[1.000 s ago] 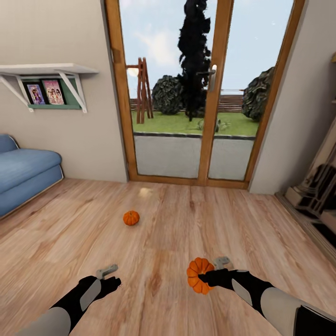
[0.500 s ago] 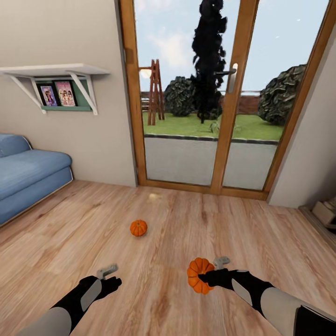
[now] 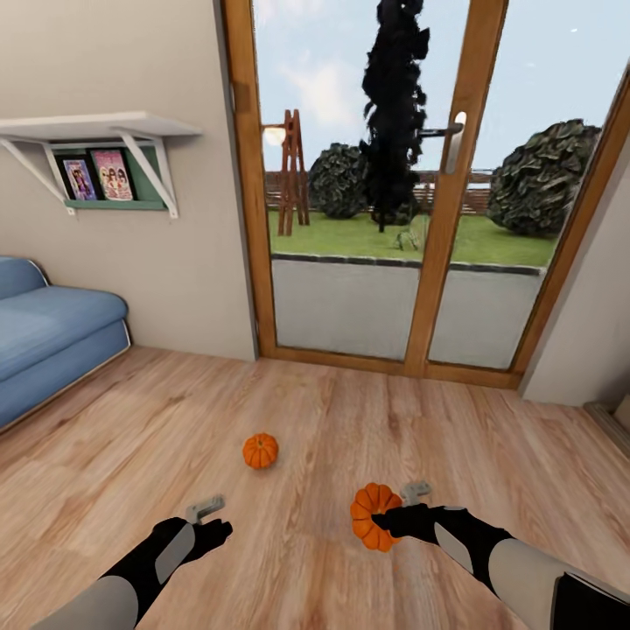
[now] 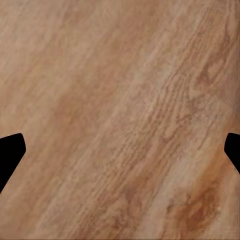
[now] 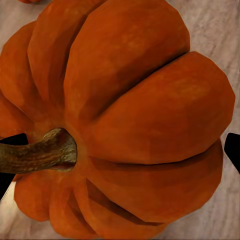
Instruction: Place each of the two pumpkins and all three candles from the living room inside a cabinet in the living room (use any cabinet), then make sure every cabinet is closed, and position the cauldron so it is next to a table in the living room.
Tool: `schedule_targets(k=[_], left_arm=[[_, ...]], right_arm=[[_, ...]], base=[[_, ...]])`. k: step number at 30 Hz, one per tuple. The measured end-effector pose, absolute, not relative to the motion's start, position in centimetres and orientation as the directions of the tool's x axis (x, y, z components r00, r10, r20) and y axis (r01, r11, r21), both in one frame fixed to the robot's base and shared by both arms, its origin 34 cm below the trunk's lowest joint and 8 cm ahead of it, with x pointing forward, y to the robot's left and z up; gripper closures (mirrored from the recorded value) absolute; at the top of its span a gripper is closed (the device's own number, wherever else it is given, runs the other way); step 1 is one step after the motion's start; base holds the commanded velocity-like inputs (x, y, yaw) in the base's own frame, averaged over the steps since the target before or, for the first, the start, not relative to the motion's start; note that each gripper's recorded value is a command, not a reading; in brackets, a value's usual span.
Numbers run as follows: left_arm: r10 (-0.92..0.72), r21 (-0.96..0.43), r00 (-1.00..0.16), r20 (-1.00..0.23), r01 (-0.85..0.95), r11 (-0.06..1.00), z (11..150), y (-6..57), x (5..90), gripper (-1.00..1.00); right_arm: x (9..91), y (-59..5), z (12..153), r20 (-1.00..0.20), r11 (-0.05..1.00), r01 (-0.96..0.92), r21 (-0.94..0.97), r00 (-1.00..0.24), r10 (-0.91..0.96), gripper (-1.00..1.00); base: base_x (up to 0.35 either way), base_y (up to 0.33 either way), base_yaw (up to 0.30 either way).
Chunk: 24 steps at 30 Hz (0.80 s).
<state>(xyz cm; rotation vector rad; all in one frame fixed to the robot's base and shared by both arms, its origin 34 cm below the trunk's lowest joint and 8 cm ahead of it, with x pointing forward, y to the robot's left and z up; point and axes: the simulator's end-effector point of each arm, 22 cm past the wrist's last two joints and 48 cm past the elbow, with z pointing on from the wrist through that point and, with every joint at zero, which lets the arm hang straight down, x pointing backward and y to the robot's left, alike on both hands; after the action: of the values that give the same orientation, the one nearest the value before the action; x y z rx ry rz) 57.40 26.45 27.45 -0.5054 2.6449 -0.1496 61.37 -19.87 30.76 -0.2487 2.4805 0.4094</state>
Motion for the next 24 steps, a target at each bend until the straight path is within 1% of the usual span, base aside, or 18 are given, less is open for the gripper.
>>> schedule_targets(k=[2, 9, 14, 24], left_arm=[[-0.374, -0.184, -0.836, -0.402, -0.326, 0.927, 27.4, 26.4, 57.4, -1.0], [-0.383, -0.202, -0.816, -0.433, -0.327, 0.923, 28.6, 26.9, 59.0, -1.0], [-0.385, -0.194, -0.816, -0.431, -0.332, 0.923, 28.5, 27.6, 58.8, -1.0], [-0.38, -0.19, -0.815, -0.438, -0.329, 0.925, 28.8, 27.8, 58.9, -1.0]], right_arm=[[61.4, -19.9, 30.8, -0.596, 0.935, -0.269, 0.232, -0.799, -0.082, 1.0], [63.6, -18.2, 33.1, -0.643, 0.918, -0.314, 0.243, -0.761, -0.09, 1.0], [63.6, -17.4, 33.5, -0.649, 0.909, -0.326, 0.257, -0.756, -0.088, 1.0], [63.7, -17.7, 33.7, -0.651, 0.911, -0.326, 0.253, -0.754, -0.089, 1.0]], base=[[0.334, 0.09, 0.0], [0.0, 0.0, 0.0], [0.0, 0.0, 0.0], [0.0, 0.0, 0.0]])
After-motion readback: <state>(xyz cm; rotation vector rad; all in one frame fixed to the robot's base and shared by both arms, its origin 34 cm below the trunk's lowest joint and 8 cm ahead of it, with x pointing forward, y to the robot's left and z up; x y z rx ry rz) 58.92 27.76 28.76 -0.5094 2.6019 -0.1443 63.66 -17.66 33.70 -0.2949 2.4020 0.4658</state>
